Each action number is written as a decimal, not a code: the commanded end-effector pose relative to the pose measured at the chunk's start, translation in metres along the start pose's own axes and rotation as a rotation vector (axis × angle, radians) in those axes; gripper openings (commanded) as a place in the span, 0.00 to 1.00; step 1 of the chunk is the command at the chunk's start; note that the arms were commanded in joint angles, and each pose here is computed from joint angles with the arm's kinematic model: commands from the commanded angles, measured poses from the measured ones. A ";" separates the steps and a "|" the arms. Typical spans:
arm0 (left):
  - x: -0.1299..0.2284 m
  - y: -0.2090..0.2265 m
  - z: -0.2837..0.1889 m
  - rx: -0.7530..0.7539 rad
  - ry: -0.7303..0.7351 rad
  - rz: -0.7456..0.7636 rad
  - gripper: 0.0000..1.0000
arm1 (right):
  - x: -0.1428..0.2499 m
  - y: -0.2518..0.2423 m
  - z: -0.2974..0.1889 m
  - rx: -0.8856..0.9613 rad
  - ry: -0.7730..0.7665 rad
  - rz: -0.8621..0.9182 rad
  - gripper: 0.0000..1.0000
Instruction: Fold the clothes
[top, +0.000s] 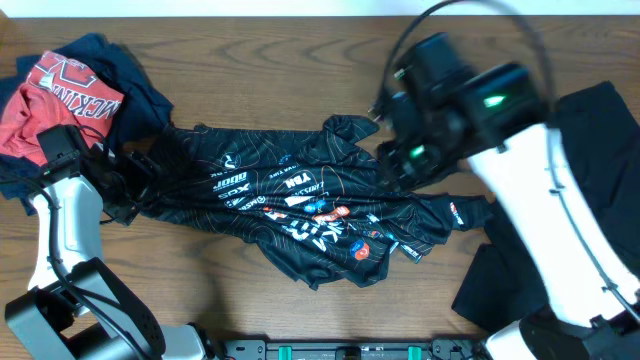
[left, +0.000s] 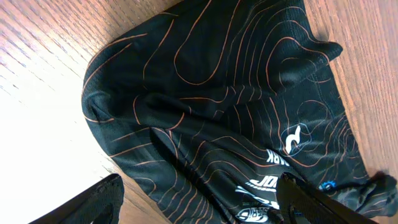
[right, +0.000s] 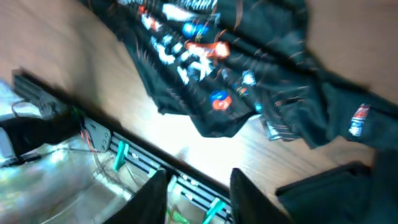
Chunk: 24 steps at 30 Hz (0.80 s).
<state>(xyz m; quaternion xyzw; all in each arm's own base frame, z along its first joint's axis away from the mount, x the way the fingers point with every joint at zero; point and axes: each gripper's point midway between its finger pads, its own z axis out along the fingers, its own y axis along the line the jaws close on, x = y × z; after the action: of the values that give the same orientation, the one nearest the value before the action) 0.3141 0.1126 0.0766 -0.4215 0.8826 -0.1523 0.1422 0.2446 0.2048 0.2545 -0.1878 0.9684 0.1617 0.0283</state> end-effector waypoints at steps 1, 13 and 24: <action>-0.001 -0.002 -0.003 0.001 -0.009 0.015 0.80 | 0.018 0.007 0.036 0.010 0.100 0.030 0.24; -0.001 -0.002 -0.003 0.002 -0.008 0.014 0.81 | 0.087 0.023 0.153 -0.034 0.328 -0.081 0.71; -0.001 -0.002 -0.003 0.002 -0.007 0.014 0.81 | 0.108 0.041 0.195 -0.011 0.366 -0.139 0.81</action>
<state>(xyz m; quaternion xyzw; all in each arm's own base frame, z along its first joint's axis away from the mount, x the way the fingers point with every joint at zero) 0.3139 0.1125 0.0766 -0.4218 0.8825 -0.1522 0.1418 0.1324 0.2671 0.0850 -0.3070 0.9342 0.1388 -0.1177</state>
